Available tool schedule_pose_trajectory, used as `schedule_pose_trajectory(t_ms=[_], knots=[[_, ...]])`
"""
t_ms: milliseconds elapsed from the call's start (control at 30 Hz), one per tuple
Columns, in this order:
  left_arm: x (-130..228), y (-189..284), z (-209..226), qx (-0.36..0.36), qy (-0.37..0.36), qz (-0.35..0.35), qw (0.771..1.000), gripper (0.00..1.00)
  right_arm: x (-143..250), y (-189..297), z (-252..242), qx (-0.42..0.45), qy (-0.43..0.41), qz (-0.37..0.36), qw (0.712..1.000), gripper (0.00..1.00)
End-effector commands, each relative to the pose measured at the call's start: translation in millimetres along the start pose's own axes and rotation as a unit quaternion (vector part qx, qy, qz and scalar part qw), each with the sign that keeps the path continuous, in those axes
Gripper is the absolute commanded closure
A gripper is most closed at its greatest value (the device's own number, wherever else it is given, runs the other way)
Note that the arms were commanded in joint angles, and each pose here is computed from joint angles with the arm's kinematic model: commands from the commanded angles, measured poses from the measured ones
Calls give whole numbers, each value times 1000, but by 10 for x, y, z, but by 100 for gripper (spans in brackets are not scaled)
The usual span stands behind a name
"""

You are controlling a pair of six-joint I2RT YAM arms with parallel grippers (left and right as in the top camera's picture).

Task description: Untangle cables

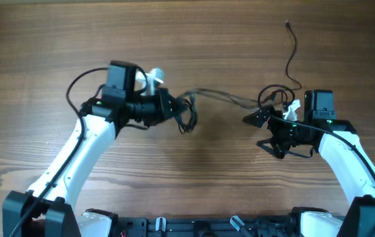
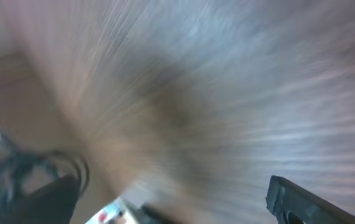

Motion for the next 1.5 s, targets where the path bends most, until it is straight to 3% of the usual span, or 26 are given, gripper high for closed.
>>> schedule_pose_trajectory(t_ms=[0, 67, 133, 200, 233, 333, 400, 433, 500, 600, 667, 700, 733, 800, 833, 900, 933, 1000, 1067, 1100, 1133, 1167, 1300, 1333, 1400, 1467], knots=[[-246, 236, 165, -4, 194, -74, 978, 96, 73, -5, 70, -33, -8, 47, 998, 0], [-390, 378, 192, 28, 213, -107, 971, 96, -55, -9, 12, 9, -28, -27, 999, 0], [-494, 452, 166, 47, 183, -132, 973, 96, -61, -9, 9, 12, -8, -31, 999, 0], [-502, 456, 163, 49, 178, -134, 974, 96, 16, -8, 141, -51, 140, 21, 989, 0], [-481, 447, 149, 52, 155, -125, 979, 96, 81, -7, 231, -97, 239, 48, 965, 0], [-382, 453, -10, 129, -12, -71, 989, 96, 244, -14, 438, -184, 332, 105, 919, 0], [-268, 489, -168, 224, -149, -35, 963, 96, 326, -29, 585, -218, 350, 130, 902, 0], [-191, 512, -268, 284, -219, -19, 933, 96, 397, -69, 710, -231, 369, 137, 890, 0], [-104, 460, -384, 327, -294, -11, 898, 96, 567, -138, 914, -260, 450, 136, 843, 0], [-41, 367, -470, 338, -324, -1, 884, 96, 736, -182, 1083, -284, 499, 131, 808, 2], [-9, 322, -511, 343, -327, 7, 880, 96, 789, -227, 1137, -283, 497, 119, 812, 20], [-10, 315, -510, 340, -327, 7, 881, 96, 803, -232, 1142, -284, 499, 120, 810, 40], [-15, 314, -504, 337, -327, 5, 883, 96, 800, -235, 1134, -282, 497, 121, 812, 69], [-28, 306, -489, 326, -327, 1, 887, 95, 798, -234, 1134, -282, 494, 122, 814, 95], [-37, 297, -479, 317, -327, -2, 890, 95, 797, -234, 1134, -280, 484, 125, 819, 96], [-78, 258, -433, 276, -325, -15, 904, 79, 792, -245, 1114, -272, 460, 134, 834, 96], [-101, 238, -406, 253, -325, -22, 911, 77, 784, -260, 1087, -264, 447, 138, 844, 96], [-146, 207, -353, 210, -324, -36, 922, 79, 710, -334, 989, -225, 403, 119, 879, 96], [-179, 189, -314, 181, -295, -40, 937, 96, 582, -422, 850, -161, 350, 68, 920, 96], [-196, 181, -294, 167, -271, -42, 947, 96, 529, -447, 796, -135, 332, 44, 933, 62], [-220, 170, -262, 145, -240, -46, 959, 96, 472, -465, 751, -111, 303, 18, 946, 15], [-271, 154, -193, 99, -177, -60, 977, 96, 420, -476, 710, -89, 247, -4, 965, 0], [-360, 149, -74, 32, -25, -96, 995, 96, 382, -479, 722, -87, 146, -21, 985, 0], [-360, 149, -78, 32, -39, -96, 994, 96, 349, -477, 747, -89, 162, -45, 982, 0], [-286, 145, -139, 69, -152, -68, 984, 96, 276, -468, 753, -75, 233, -96, 965, 0], [-117, 129, -123, 95, -227, -25, 969, 96, 302, -470, 763, -86, 188, -77, 975, 0]])
Point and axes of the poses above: each gripper's point midway between its finger pads, its own y axis back along the fingers, its own z axis along the line the jaws close on, x = y × z, the point moved 9 cm from there along y, back along the fingers, and after that the axes turned 15 degrees about -y, right-handed, at the moved point
